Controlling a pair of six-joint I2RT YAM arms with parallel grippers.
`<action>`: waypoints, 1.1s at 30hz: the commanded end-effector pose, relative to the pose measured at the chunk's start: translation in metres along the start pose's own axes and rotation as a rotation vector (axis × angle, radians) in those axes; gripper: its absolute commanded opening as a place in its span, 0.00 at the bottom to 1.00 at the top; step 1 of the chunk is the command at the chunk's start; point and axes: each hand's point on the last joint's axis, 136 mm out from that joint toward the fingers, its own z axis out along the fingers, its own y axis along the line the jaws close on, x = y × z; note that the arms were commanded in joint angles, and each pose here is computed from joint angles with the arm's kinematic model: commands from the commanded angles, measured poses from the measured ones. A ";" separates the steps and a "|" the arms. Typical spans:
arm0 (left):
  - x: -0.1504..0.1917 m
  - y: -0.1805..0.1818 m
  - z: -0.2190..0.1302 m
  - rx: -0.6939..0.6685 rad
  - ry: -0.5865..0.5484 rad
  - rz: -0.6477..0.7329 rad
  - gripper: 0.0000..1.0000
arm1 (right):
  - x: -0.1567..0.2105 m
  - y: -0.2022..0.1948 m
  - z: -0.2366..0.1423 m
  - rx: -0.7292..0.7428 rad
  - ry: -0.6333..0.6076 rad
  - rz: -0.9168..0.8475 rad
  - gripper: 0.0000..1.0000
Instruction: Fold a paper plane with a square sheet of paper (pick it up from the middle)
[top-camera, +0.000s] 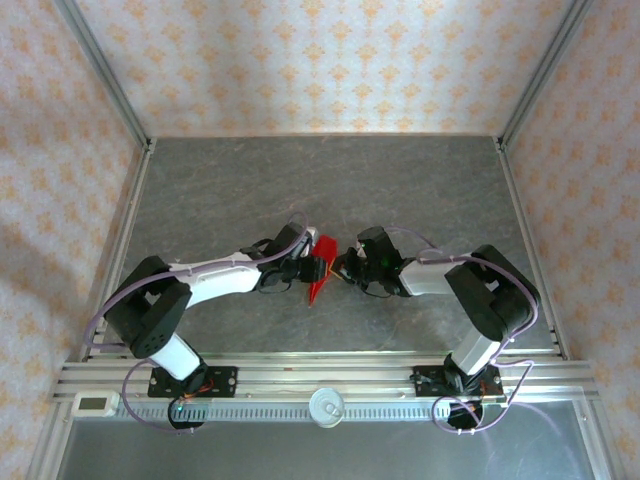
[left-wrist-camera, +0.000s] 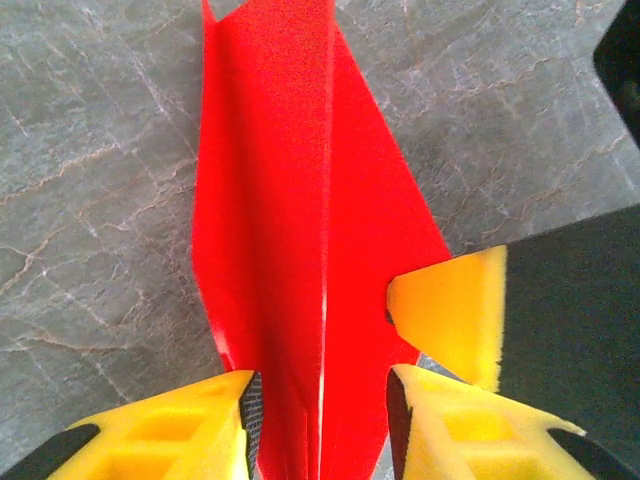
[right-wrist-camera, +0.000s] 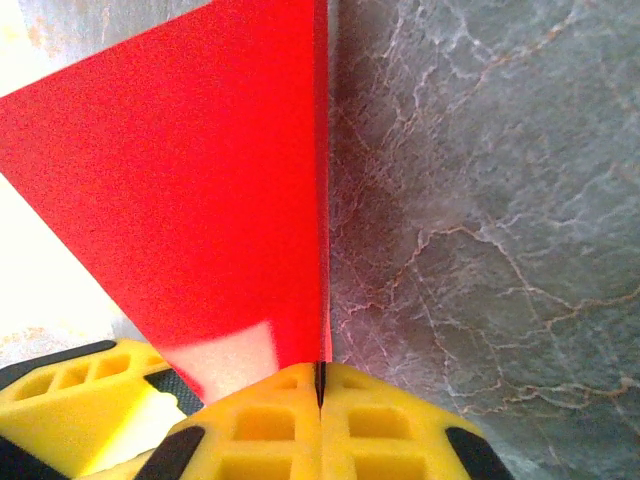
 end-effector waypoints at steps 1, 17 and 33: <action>0.016 0.005 0.005 -0.013 0.057 0.025 0.39 | 0.000 0.003 0.001 -0.009 -0.005 -0.001 0.04; 0.026 0.008 0.016 -0.028 0.104 0.055 0.28 | -0.001 0.005 0.000 -0.011 -0.005 -0.008 0.04; 0.030 0.008 0.021 -0.050 0.118 0.070 0.14 | -0.002 0.009 -0.002 -0.017 -0.008 -0.018 0.07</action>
